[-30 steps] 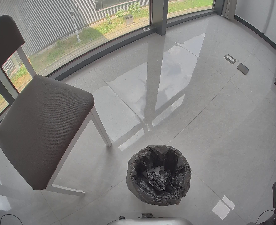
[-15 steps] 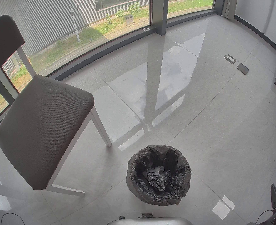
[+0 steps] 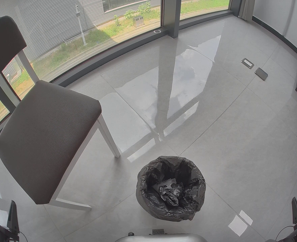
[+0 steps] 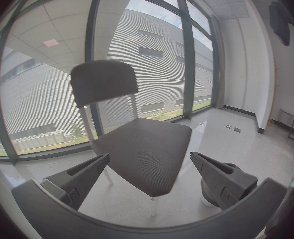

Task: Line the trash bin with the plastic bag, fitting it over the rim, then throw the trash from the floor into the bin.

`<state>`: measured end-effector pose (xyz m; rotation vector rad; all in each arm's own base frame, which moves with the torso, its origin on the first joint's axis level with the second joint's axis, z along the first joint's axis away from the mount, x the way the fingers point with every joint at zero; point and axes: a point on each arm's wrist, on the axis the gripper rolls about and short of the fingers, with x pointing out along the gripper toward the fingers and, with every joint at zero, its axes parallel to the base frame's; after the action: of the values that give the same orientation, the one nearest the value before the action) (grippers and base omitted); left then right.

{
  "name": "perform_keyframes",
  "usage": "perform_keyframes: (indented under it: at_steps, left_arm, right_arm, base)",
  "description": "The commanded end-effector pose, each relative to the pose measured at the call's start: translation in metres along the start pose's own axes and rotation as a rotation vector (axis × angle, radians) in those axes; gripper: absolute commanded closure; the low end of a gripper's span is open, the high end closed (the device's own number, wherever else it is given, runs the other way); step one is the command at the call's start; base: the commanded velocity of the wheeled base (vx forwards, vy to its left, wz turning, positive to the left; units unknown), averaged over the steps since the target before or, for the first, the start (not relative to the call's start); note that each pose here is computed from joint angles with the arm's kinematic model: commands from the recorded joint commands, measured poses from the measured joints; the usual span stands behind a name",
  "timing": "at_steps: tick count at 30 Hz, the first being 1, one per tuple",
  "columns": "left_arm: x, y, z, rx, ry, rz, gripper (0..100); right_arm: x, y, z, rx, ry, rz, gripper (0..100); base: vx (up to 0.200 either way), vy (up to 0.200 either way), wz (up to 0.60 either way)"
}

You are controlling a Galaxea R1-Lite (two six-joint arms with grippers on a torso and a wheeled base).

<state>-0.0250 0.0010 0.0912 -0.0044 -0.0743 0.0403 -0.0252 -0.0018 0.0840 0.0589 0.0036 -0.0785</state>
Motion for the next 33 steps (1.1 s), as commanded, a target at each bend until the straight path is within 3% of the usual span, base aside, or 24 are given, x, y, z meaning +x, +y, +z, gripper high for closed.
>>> perform_keyframes:
  at_steps: [1,21,33]
  left_arm:
    - [0.0007,-0.0020,-0.0158,0.030,0.078,-0.089,0]
    - [0.0009,-0.0021,-0.0158,0.022,0.073,-0.093,0]
    - [0.0009,-0.0021,-0.0158,0.022,0.073,-0.093,0]
  right_arm:
    - [-0.0007,0.0000,-0.0002,0.001,-0.009,0.005,0]
    - [-0.0008,0.0002,-0.0002,-0.037,-0.010,0.011,0]
    - [-0.0008,0.0001,-0.0001,-0.121,-0.012,0.009,0]
  base:
    - [0.000,0.000,0.00]
    - [0.000,0.000,0.00]
    - [0.000,0.000,0.00]
